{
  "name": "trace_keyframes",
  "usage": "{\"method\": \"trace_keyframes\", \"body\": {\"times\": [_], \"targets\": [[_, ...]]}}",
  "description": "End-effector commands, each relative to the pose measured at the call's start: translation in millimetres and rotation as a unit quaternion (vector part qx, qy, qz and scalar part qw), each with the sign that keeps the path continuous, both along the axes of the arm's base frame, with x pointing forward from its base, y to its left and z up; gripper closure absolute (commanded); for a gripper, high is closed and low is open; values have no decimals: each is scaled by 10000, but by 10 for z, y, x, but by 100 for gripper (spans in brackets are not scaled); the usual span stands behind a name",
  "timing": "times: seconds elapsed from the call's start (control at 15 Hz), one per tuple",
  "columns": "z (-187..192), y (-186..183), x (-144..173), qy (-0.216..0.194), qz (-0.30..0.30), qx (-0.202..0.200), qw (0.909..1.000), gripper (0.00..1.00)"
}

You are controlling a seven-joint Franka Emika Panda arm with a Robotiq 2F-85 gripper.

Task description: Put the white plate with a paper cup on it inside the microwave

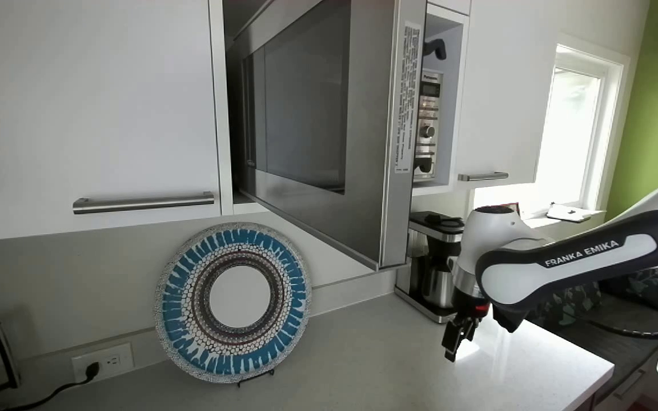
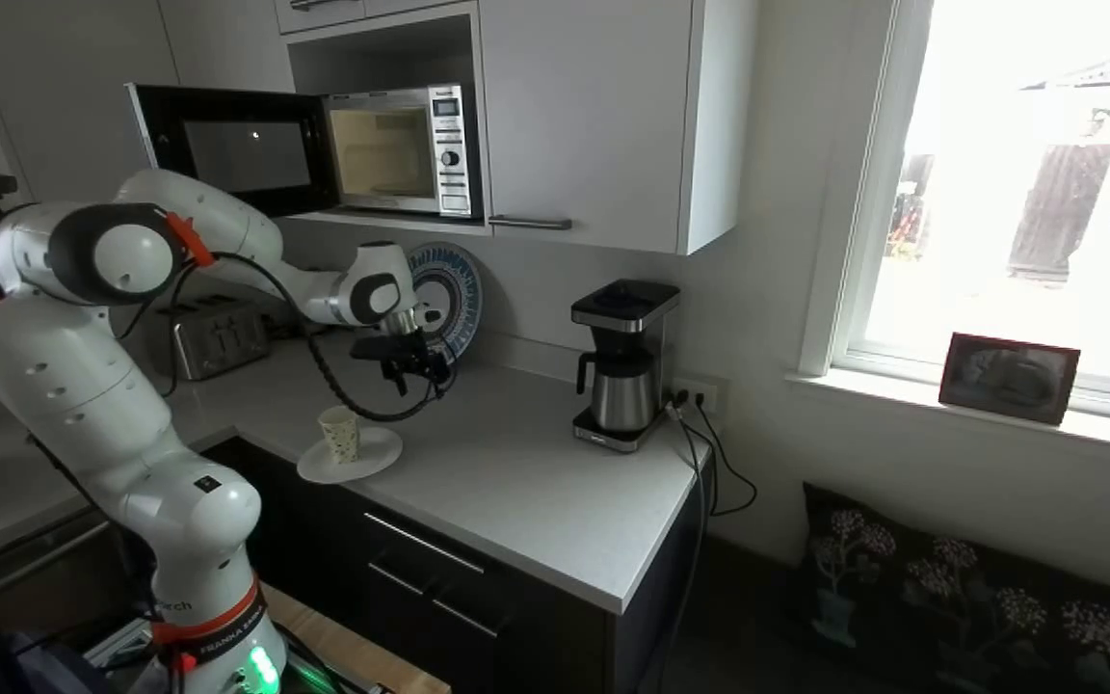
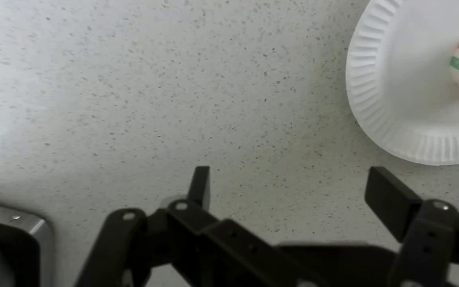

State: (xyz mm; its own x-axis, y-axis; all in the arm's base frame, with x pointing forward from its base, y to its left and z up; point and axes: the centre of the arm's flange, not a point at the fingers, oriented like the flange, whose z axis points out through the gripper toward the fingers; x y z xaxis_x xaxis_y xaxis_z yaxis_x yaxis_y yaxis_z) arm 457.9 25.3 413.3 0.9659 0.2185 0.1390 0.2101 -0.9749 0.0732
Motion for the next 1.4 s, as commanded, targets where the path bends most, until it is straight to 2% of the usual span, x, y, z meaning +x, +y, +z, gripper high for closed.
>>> {"method": "trace_keyframes", "body": {"times": [0.0,0.2,0.4,0.6,0.8,0.87,0.93,1.0,1.33], "targets": [[-509,-279,151,247,382,877,9951,0],[-781,-451,168,596,524,1580,9843,0],[-1004,-478,143,1060,649,2234,9668,0],[-1109,-454,111,1563,807,2885,9412,0],[-1190,-448,67,2207,849,3428,9091,0],[-1108,-392,-23,1928,841,3116,9266,0],[-1131,-404,-28,2070,856,3231,9195,0],[-1150,-418,-18,2129,854,3282,9163,0],[-1233,-421,-2,2200,838,3315,9136,0]]}}
